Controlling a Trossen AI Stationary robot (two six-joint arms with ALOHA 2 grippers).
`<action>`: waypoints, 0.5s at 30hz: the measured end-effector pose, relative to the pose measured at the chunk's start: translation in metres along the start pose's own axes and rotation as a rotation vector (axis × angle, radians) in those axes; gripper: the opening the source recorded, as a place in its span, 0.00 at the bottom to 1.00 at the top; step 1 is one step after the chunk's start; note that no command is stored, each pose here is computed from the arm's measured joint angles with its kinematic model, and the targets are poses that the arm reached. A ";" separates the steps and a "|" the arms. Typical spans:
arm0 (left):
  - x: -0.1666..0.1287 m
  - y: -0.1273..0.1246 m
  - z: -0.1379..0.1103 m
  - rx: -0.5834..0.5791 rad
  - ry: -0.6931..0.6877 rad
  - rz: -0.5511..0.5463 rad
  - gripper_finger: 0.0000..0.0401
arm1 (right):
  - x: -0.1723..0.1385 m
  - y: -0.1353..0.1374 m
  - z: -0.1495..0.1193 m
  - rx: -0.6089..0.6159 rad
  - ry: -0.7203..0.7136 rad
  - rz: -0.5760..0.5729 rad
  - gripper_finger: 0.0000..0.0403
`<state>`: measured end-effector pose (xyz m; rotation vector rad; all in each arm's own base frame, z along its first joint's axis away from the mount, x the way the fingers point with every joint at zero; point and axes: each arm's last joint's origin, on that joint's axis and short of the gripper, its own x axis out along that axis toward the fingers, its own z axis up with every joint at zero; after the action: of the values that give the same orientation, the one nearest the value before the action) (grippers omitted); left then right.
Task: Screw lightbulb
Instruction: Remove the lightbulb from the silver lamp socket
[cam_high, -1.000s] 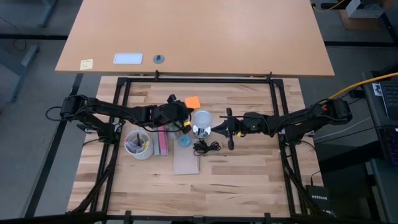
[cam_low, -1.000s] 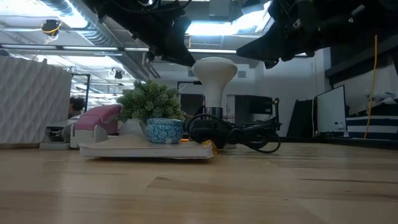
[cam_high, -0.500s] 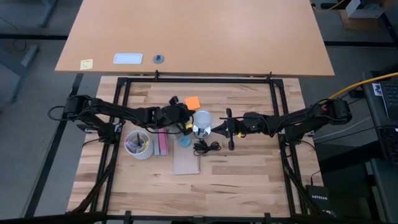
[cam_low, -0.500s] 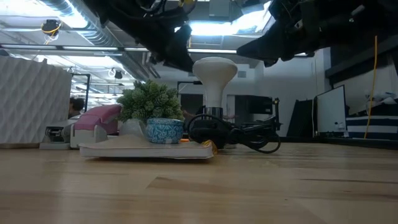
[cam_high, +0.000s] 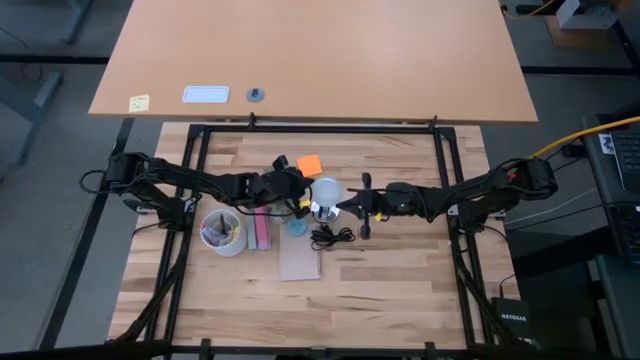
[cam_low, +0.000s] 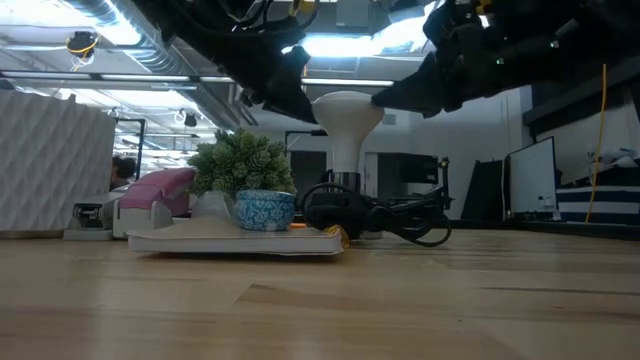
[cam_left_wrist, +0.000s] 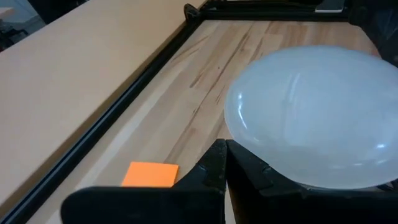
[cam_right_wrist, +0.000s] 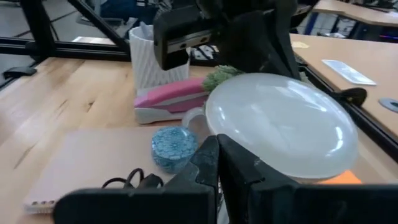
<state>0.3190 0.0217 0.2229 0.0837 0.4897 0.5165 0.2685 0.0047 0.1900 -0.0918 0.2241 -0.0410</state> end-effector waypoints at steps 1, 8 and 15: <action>0.000 0.000 0.000 0.000 0.000 -0.001 0.00 | 0.000 0.000 0.000 0.001 0.000 -0.010 0.03; -0.002 -0.003 0.000 0.006 -0.001 0.002 0.00 | 0.000 -0.002 -0.001 0.049 0.015 -0.081 0.03; -0.005 -0.010 -0.001 0.004 0.000 -0.006 0.00 | -0.001 -0.003 -0.002 0.052 0.023 -0.116 0.03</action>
<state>0.3188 0.0105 0.2223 0.0858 0.4906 0.5102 0.2675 0.0020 0.1889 -0.0523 0.2400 -0.1630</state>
